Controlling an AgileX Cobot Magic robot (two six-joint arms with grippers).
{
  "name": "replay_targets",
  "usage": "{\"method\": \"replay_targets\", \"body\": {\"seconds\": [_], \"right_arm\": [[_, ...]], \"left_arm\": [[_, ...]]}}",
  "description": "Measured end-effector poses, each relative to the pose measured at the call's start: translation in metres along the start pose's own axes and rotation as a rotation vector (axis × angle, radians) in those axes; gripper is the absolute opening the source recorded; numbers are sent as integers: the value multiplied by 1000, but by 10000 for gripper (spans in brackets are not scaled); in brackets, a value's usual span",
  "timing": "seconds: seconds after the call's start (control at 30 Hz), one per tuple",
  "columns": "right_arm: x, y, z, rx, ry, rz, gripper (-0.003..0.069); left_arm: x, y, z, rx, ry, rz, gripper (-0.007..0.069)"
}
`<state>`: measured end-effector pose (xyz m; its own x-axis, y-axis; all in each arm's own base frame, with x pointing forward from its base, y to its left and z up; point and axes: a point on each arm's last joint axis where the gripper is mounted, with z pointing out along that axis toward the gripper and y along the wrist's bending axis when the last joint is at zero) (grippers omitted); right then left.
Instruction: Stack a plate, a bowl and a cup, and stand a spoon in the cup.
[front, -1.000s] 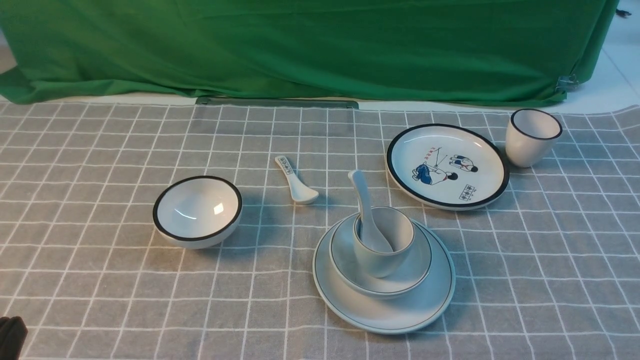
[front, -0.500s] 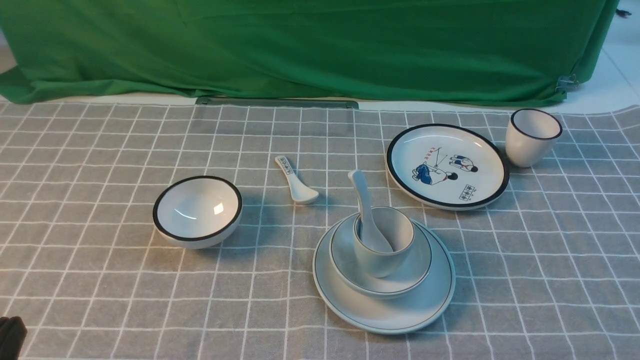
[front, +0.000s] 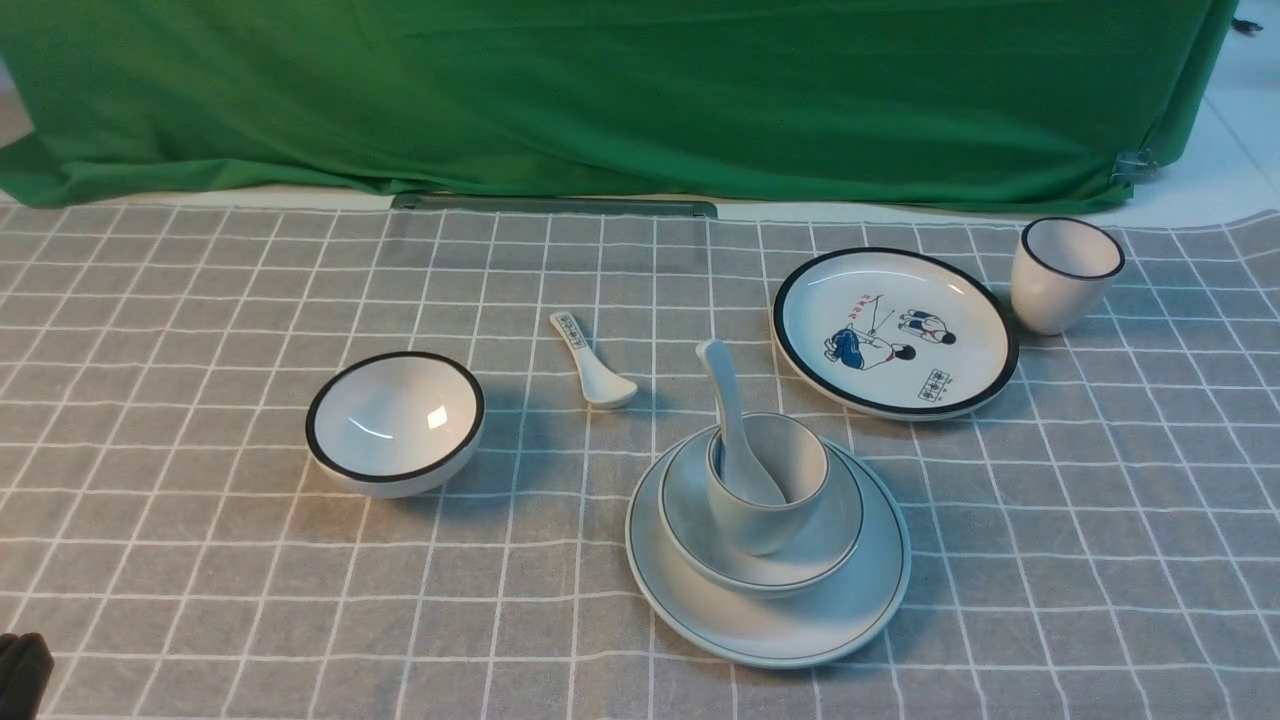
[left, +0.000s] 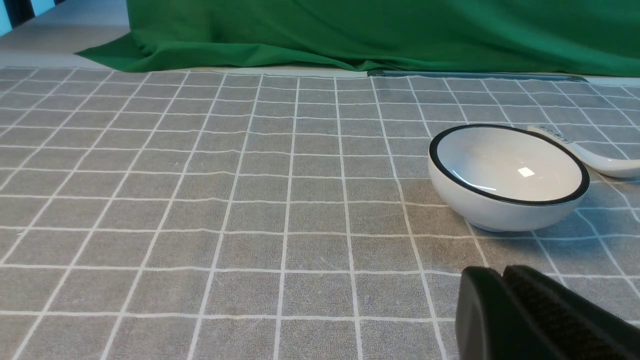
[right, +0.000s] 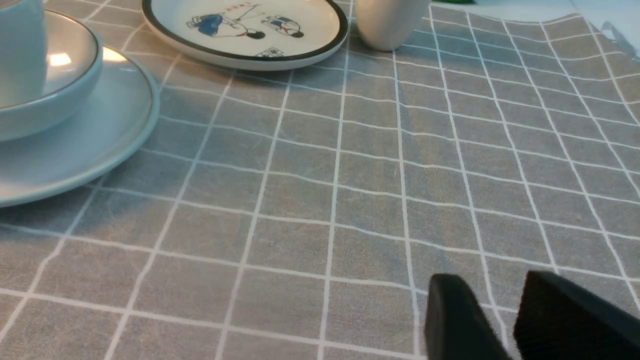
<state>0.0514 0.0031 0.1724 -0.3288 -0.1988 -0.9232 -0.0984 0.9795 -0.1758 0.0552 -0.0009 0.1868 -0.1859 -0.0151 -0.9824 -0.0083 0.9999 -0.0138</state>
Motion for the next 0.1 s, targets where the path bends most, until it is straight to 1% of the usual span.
{"method": "replay_targets", "body": {"seconds": [0.1], "right_arm": [[0, 0, 0, 0, 0, 0, 238]], "left_arm": [[0, 0, 0, 0, 0, 0, 18]]}}
